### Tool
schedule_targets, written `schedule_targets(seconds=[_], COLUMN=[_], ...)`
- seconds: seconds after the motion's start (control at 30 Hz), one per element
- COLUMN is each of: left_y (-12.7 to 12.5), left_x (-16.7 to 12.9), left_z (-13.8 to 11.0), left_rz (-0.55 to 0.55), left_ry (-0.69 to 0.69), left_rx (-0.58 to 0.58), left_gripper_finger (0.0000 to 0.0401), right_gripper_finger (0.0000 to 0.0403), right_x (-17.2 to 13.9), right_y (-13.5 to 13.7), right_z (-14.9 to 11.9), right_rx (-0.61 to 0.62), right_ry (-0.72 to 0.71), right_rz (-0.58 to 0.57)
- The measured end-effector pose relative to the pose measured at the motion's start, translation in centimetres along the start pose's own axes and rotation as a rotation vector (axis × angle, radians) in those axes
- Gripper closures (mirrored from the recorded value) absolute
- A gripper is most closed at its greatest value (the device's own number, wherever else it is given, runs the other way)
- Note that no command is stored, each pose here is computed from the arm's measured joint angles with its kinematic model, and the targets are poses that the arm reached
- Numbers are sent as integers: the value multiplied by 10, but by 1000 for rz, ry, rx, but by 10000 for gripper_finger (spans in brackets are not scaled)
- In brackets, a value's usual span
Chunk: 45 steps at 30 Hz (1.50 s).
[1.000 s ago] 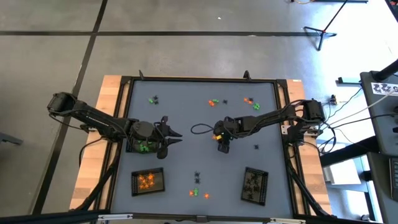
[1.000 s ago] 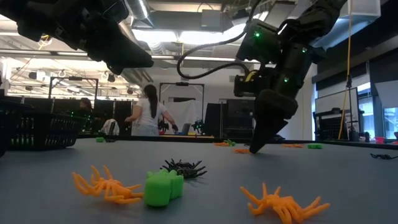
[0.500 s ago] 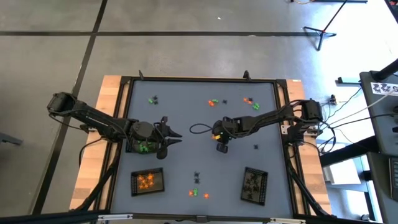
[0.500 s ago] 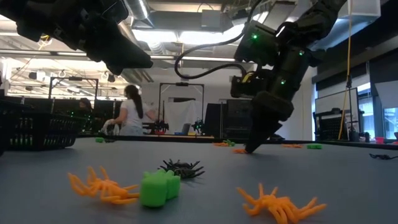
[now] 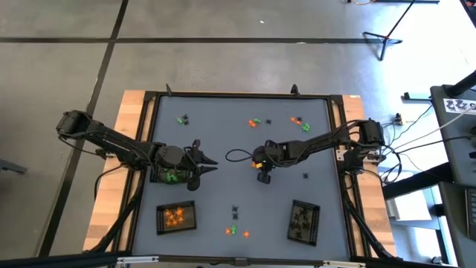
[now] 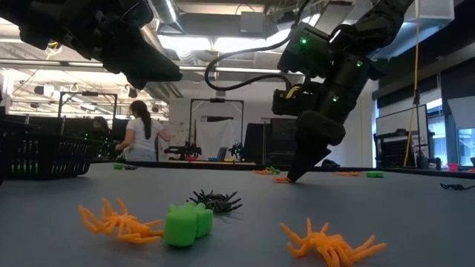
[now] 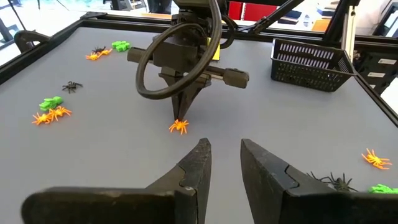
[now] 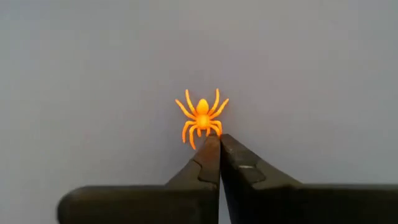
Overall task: Sort Halloween decoration
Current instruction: Put the orange spider toy into the bottom left black bin
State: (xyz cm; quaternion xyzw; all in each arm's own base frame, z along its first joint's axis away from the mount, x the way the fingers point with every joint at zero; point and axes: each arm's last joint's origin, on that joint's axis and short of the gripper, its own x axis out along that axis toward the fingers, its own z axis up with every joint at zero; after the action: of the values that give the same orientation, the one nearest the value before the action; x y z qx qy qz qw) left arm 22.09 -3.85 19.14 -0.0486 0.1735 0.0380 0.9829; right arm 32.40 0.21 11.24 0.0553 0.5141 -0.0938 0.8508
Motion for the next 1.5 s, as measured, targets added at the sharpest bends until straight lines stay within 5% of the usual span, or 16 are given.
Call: schedule_targets(seconds=[0.33, 0.63, 1.1, 1.5], left_y=[0, 0, 10, 28], left_x=[0, 0, 0, 3], left_z=[0, 0, 4, 10], left_rz=[1, 8, 240, 257], left_ry=[1, -1, -78, -133], left_rx=[0, 11, -138, -316], left_gripper_finger=[322, 322, 319, 228], right_gripper_finger=[401, 402, 403, 403], right_x=[-27, -43, -53, -61], right_y=[4, 9, 13, 14], right_z=[9, 26, 48, 60], right_rx=[-18, -29, -143, -247], right_ry=[-115, -286, -532, -679], right_rz=[-90, -33, -48, -119])
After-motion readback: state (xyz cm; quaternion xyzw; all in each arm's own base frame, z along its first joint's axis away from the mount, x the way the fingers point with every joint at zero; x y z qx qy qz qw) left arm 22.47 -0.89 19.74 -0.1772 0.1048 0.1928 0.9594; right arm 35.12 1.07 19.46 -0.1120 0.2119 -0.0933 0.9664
